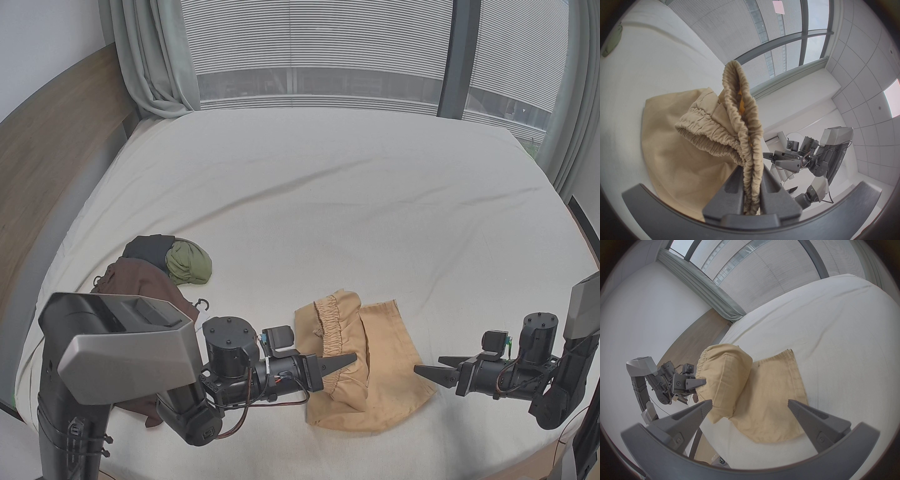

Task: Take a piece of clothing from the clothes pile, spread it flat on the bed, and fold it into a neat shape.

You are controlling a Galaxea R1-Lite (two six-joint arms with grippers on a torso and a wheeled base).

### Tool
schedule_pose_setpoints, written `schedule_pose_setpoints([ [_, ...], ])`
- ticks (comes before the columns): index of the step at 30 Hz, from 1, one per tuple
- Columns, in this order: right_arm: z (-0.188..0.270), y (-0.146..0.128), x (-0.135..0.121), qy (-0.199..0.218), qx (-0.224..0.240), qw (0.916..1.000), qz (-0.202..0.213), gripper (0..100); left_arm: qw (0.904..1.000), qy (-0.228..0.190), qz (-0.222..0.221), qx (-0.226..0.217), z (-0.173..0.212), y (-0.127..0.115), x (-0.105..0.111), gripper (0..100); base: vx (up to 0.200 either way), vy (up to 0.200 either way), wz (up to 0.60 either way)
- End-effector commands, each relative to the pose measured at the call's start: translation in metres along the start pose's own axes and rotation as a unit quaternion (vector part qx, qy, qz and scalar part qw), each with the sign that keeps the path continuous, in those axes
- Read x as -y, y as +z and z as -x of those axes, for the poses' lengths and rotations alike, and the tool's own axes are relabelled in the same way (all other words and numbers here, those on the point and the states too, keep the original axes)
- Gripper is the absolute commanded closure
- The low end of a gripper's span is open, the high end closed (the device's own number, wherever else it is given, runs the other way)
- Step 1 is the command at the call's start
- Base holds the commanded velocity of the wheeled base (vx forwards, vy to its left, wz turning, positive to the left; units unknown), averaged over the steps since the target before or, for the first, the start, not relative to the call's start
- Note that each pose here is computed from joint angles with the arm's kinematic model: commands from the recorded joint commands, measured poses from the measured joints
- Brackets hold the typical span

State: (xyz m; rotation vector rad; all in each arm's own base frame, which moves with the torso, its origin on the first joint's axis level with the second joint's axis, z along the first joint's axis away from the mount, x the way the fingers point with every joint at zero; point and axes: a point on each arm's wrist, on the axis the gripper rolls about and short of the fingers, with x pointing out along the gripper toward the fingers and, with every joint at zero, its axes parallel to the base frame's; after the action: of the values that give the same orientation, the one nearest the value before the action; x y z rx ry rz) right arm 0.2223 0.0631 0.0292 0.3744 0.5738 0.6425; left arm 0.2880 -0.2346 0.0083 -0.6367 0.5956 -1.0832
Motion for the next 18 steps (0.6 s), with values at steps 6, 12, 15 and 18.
schedule_pose_setpoints([
  [6,0.000,0.001,0.000,0.000,0.002,1.0000,0.001,0,0.9998,-0.003,0.006,-0.021,-0.015,-0.009,-0.001,100,0.000,0.000,0.00],
  [12,0.000,0.002,0.001,0.000,0.005,1.0000,0.001,0,0.9996,-0.004,0.007,-0.027,-0.025,-0.010,-0.004,100,0.000,0.000,0.00],
  [15,0.000,0.002,0.001,0.000,0.006,1.0000,0.001,0,0.9995,-0.002,0.008,-0.030,-0.027,-0.009,-0.004,100,0.000,0.000,0.00],
  [18,0.000,0.002,0.001,-0.001,0.006,1.0000,0.001,0,0.9995,-0.002,0.011,-0.030,-0.029,-0.008,-0.005,100,0.000,0.000,0.00],
])
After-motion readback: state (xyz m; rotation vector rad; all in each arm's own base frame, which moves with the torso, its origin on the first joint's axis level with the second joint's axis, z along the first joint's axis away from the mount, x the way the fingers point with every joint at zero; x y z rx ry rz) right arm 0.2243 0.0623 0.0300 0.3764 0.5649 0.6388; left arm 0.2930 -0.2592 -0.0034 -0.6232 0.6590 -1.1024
